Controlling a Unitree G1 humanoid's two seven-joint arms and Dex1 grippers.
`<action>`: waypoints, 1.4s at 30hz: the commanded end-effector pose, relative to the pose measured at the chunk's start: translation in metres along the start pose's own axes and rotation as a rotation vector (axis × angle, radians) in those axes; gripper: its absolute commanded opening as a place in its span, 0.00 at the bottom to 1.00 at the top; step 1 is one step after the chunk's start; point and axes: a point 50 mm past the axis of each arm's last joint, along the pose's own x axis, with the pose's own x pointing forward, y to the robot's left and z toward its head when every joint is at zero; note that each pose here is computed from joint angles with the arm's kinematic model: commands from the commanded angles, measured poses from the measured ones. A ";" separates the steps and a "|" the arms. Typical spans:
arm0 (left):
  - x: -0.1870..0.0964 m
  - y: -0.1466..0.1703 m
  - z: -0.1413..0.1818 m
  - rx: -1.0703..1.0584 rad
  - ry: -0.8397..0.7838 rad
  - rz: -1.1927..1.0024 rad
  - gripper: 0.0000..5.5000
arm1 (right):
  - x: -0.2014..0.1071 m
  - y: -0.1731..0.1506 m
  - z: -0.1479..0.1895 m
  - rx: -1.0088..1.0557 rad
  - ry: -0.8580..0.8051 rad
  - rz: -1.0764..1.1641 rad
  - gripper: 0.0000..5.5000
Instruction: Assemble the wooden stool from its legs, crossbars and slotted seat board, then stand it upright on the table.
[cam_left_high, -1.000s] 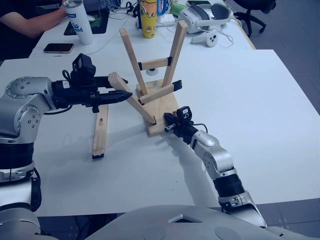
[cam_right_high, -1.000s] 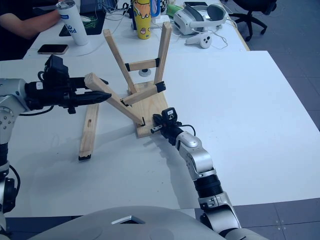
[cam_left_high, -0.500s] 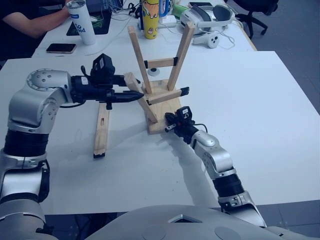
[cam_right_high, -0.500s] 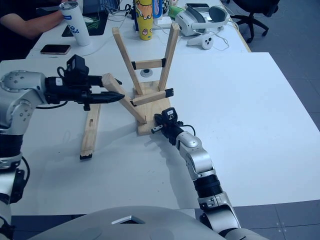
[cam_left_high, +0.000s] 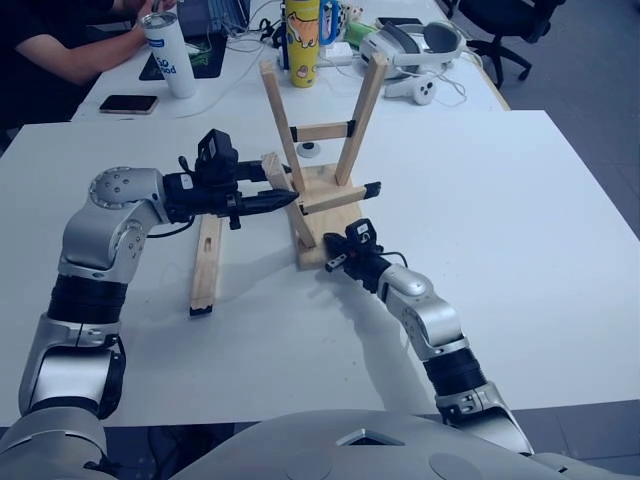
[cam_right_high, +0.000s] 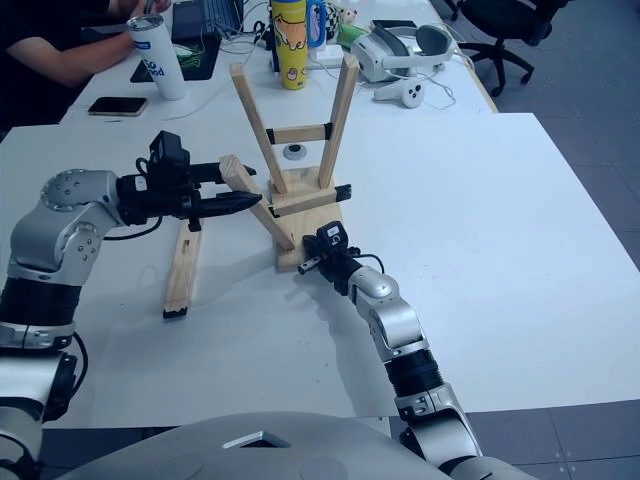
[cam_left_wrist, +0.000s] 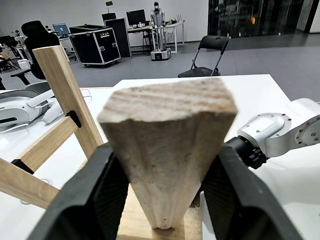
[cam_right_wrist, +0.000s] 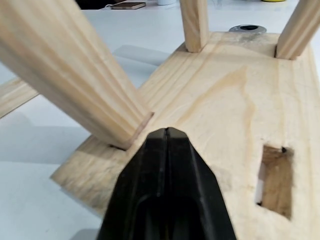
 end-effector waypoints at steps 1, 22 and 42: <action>0.005 -0.018 -0.061 -0.263 0.168 -0.046 0.37 | -0.002 -0.002 -0.027 0.034 0.146 -0.009 0.00; -0.075 -0.005 0.146 -0.109 -0.676 0.122 0.53 | -0.007 -0.016 -0.040 0.057 0.170 -0.095 0.00; 0.045 -0.012 0.030 -0.308 -0.291 0.395 0.00 | 0.004 -0.014 -0.042 0.016 0.181 -0.069 0.00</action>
